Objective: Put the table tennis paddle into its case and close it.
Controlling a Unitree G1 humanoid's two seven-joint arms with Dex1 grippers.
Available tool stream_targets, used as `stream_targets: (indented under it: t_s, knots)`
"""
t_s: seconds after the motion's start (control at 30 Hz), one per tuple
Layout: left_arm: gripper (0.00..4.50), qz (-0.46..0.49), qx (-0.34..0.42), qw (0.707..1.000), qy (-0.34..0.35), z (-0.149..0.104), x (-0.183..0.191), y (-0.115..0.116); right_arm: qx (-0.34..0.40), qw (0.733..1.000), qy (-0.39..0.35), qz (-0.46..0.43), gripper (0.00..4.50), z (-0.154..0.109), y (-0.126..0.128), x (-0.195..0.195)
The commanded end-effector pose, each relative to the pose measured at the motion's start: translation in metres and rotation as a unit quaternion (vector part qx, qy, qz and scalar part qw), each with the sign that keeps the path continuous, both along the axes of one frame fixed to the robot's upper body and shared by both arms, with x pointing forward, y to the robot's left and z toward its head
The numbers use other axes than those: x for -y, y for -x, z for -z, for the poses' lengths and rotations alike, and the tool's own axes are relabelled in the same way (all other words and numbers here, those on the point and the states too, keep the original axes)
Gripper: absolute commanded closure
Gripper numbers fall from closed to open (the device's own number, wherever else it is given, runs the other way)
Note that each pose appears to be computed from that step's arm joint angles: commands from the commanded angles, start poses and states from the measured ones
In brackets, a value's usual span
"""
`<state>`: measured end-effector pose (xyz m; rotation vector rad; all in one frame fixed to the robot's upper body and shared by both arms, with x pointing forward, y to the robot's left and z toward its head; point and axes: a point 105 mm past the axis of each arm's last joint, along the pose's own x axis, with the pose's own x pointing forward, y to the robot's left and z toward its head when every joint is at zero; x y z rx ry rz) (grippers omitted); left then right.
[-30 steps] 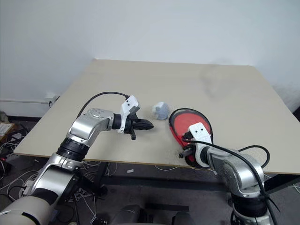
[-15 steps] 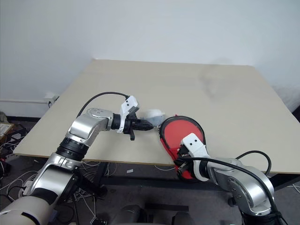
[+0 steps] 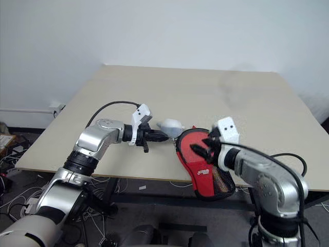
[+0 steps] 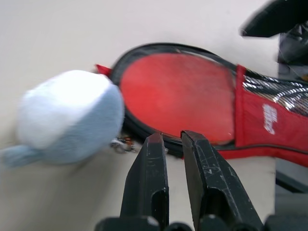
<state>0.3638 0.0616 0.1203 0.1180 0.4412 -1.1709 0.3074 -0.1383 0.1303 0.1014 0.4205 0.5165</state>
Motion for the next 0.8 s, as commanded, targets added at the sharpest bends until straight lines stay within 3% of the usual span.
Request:
stream_targets:
  t_s: [0.03, 0.2, 0.5, 0.8]
  knots:
    - [3.97, -0.021, 0.058, 0.998, 0.027, -0.031, 0.001, -0.016, -0.005, 0.999, 0.003, 0.047, 1.73, 0.015, -0.023, 0.004]
    - [3.97, -0.054, 0.091, 0.994, 0.021, -0.033, -0.003, -0.033, -0.013, 0.999, 0.022, 0.045, 1.73, 0.037, -0.035, -0.009]
    - [3.97, -0.104, 0.074, 0.992, 0.019, -0.021, -0.001, -0.057, -0.017, 0.996, 0.046, 0.072, 1.73, 0.067, -0.054, -0.013]
    - [3.97, -0.087, 0.046, 0.995, 0.029, -0.006, 0.015, -0.058, -0.036, 0.995, 0.072, 0.061, 1.73, 0.089, -0.052, -0.019]
